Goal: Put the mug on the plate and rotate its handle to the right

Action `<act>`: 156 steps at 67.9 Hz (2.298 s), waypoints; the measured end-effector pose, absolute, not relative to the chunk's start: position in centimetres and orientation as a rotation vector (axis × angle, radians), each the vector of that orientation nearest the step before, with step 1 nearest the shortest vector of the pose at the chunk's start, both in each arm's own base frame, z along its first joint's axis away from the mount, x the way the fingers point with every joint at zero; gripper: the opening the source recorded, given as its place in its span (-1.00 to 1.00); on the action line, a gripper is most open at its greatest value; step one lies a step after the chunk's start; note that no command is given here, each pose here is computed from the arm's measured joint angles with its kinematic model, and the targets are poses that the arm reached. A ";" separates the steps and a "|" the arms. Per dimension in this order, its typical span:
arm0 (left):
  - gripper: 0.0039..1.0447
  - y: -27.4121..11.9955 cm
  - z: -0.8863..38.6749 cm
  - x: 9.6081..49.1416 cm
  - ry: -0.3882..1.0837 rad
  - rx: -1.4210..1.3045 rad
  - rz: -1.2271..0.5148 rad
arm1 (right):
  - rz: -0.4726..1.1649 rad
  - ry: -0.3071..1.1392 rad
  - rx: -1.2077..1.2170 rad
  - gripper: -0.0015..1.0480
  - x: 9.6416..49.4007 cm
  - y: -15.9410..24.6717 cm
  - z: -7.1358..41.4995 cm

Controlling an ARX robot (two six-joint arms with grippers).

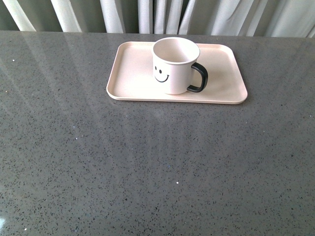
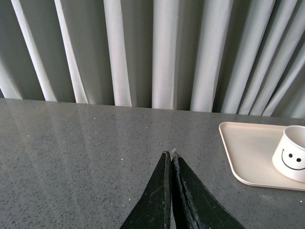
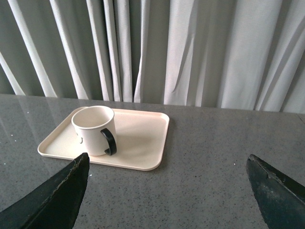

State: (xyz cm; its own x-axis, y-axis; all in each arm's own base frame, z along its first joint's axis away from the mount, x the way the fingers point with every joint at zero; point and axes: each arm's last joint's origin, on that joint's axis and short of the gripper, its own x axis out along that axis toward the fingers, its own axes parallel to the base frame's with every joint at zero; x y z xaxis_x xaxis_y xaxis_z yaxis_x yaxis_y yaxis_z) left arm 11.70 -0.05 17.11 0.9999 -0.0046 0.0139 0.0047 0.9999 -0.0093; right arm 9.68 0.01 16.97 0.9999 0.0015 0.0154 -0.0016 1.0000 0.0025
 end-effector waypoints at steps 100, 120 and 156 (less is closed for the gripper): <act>0.83 0.0 16.7 9.8 0.004 -0.007 -0.003 | 0.243 0.483 -0.005 0.82 13.4 -1.2 19.0; 0.83 0.0 16.7 9.8 0.003 -0.007 -0.003 | 0.264 0.525 -0.050 0.82 28.2 -0.3 20.7; 0.83 0.0 16.7 9.8 0.003 -0.007 -0.003 | 0.333 0.591 -0.104 0.82 40.3 7.0 18.1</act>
State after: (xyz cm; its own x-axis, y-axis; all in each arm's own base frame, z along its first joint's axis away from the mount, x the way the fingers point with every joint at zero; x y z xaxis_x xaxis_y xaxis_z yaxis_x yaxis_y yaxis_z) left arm 9.79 -0.02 16.68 1.0000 -0.0027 -0.0032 0.0026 1.0000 -0.0071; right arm 40.35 7.00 18.14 0.7786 0.2781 -0.5625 -0.3370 0.9415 -0.0010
